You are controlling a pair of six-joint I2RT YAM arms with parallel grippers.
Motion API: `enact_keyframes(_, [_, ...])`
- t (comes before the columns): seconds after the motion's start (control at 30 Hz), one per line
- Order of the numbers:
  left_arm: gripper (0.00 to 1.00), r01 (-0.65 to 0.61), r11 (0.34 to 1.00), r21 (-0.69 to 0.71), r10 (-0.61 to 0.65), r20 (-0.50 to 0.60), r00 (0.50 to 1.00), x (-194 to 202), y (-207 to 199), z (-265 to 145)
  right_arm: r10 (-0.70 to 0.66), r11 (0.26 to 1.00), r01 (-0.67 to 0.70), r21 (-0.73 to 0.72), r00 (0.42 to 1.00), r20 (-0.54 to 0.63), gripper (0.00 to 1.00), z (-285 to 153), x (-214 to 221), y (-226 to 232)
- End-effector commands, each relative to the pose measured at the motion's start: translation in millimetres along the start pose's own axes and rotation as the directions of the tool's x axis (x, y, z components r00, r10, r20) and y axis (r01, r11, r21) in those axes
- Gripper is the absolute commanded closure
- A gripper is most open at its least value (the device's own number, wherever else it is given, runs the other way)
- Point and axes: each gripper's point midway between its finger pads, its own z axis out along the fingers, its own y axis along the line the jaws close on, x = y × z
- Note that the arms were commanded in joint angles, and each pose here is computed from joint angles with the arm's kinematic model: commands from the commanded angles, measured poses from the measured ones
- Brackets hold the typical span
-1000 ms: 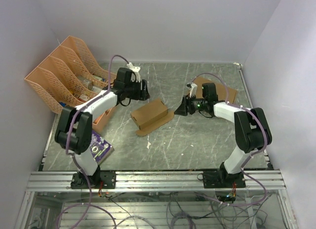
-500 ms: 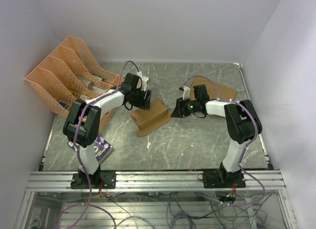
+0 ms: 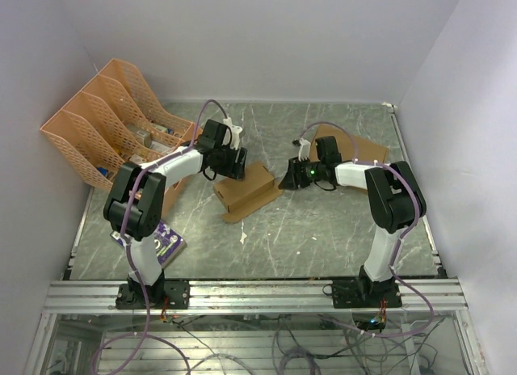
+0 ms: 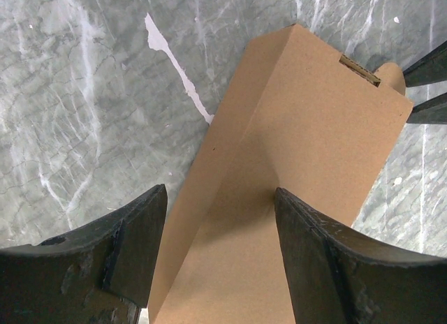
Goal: Fold the paper box
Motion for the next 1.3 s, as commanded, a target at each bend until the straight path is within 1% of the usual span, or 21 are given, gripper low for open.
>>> enact_keyframes(0.0, [0.27,-0.003,1.0,0.005,0.003,-0.025,1.0,4.7,4.1,5.6,-0.02,0.997,0.022,-0.069,0.999,0.033,0.68,0.2,-9.6,15.7])
enact_keyframes(0.17, [0.27,-0.018,1.0,0.012,0.019,-0.031,0.999,4.1,4.8,7.9,-0.008,0.997,0.01,-0.075,1.0,0.019,0.78,-2.1,2.1,17.1])
enact_keyframes(0.37, [0.27,-0.031,0.999,0.026,0.031,-0.013,0.999,-2.4,2.9,9.1,-0.007,0.997,0.007,-0.077,1.0,0.003,0.85,0.7,6.6,18.6])
enact_keyframes(0.5, [0.27,-0.041,0.999,0.035,0.041,0.0,0.999,-8.3,1.3,8.8,-0.084,0.992,0.086,-0.095,0.996,0.024,0.85,-0.6,2.7,35.6])
enact_keyframes(0.67, [0.27,-0.057,0.997,0.056,0.057,0.01,0.998,-15.1,-1.7,11.2,-0.158,0.977,0.161,-0.142,0.987,0.031,0.83,2.5,-0.4,59.0])
enact_keyframes(0.87, [0.27,-0.135,0.985,0.11,0.132,0.037,0.991,-20.7,-8.7,15.0,-0.238,0.944,0.229,-0.239,0.971,-0.01,0.79,4.7,9.8,83.6])
enact_keyframes(0.93, [0.27,-0.167,0.981,0.099,0.163,0.05,0.985,-27.0,-8.4,14.4,-0.282,0.93,0.266,-0.255,0.959,-0.029,0.78,-0.4,14.8,85.6])
enact_keyframes(0.97, [0.27,-0.178,0.981,0.074,0.172,0.071,0.982,-35.0,-7.2,10.6,-0.32,0.918,0.306,-0.251,0.947,-0.016,0.76,-5.0,4.8,86.6])
enact_keyframes(1.0, [0.27,-0.185,0.982,0.044,0.179,0.118,0.977,-49.0,-7.3,3.4,-0.37,0.898,0.354,-0.263,0.929,-0.012,0.74,-11.9,2.3,87.3])
enact_keyframes(1.07, [0.26,-0.155,0.988,-0.024,0.156,0.243,0.957,-81.3,-7.9,-27.6,-0.411,0.882,0.406,-0.239,0.911,0.032,0.67,-28.4,-16.9,81.2])
enact_keyframes(1.1, [0.26,-0.122,0.991,-0.053,0.133,0.295,0.946,-92.5,-7.1,-43.9,-0.432,0.875,0.433,-0.218,0.9,0.058,0.61,-34.9,-28.2,79.0])
enact_keyframes(1.13, [0.26,-0.076,0.994,-0.084,0.1,0.338,0.936,-99.9,-3.6,-60.2,-0.451,0.868,0.458,-0.191,0.889,0.082,0.53,-39.2,-40.0,77.2])
enact_keyframes(1.2, [0.27,0.03,0.995,-0.097,0.01,0.395,0.919,-96.8,0.3,-87.1,-0.486,0.855,0.495,-0.154,0.869,0.095,0.26,-38.3,-57.8,72.1])
enact_keyframes(1.23, [0.26,0.09,0.992,-0.092,-0.044,0.415,0.909,-88.7,1.8,-98.3,-0.492,0.852,0.5,-0.155,0.866,0.088,0.21,-34.6,-64.1,69.4])
enact_keyframes(1.27, [0.26,0.156,0.984,-0.088,-0.105,0.427,0.898,-74.6,5.8,-106.2,-0.49,0.853,0.496,-0.166,0.868,0.076,0.2,-30.0,-68.3,68.0])
